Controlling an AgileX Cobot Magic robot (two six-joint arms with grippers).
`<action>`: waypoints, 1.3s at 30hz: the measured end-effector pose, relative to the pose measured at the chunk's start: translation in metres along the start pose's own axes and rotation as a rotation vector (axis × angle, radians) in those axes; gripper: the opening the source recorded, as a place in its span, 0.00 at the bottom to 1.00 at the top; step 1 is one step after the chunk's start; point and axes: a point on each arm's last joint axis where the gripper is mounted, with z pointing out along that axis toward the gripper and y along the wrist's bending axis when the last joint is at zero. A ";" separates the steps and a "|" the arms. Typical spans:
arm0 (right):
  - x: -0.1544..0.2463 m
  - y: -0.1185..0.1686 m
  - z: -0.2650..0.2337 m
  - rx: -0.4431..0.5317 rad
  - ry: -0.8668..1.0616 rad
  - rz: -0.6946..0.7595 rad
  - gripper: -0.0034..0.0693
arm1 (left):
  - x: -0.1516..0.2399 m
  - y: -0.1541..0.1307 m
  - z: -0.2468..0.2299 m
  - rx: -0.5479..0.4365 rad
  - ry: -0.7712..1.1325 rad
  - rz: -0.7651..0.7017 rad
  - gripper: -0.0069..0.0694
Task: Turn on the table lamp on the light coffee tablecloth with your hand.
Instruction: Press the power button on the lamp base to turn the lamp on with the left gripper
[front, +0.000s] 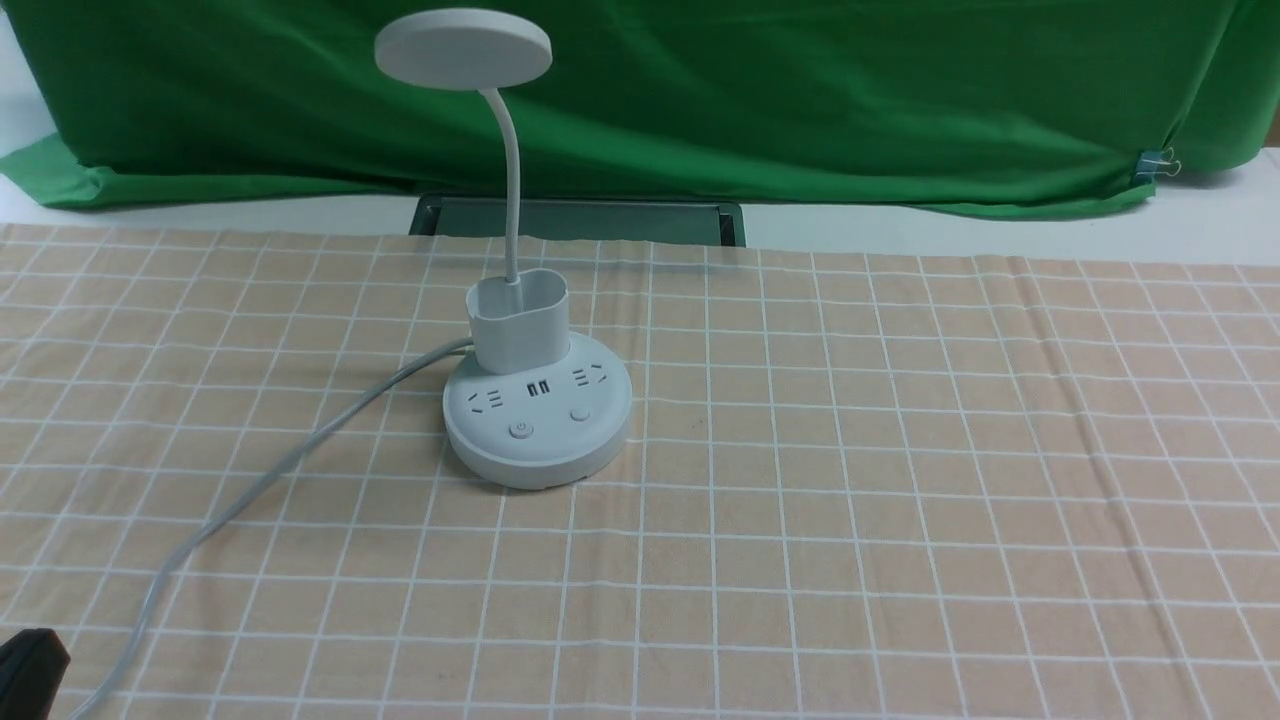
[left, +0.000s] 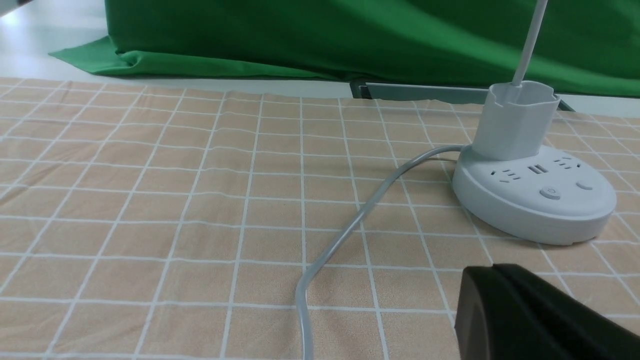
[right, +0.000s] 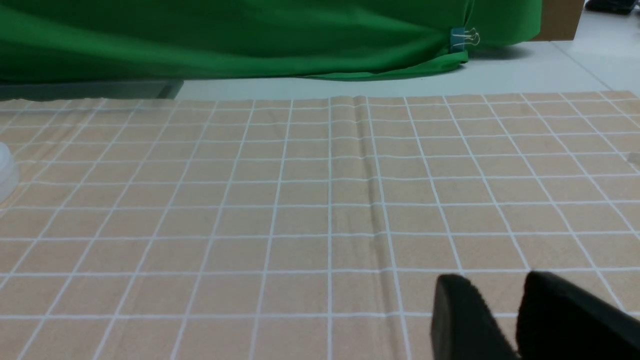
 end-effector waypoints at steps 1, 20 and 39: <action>0.000 0.000 0.000 0.000 0.001 0.000 0.38 | 0.000 0.000 0.000 0.000 0.000 0.000 0.09; 0.000 0.000 0.000 0.000 0.001 0.000 0.38 | -0.073 -0.008 -0.037 0.069 -0.937 0.076 0.09; 0.000 0.000 0.000 0.000 0.000 0.000 0.38 | -0.150 -0.018 -0.080 0.197 -0.988 -0.087 0.09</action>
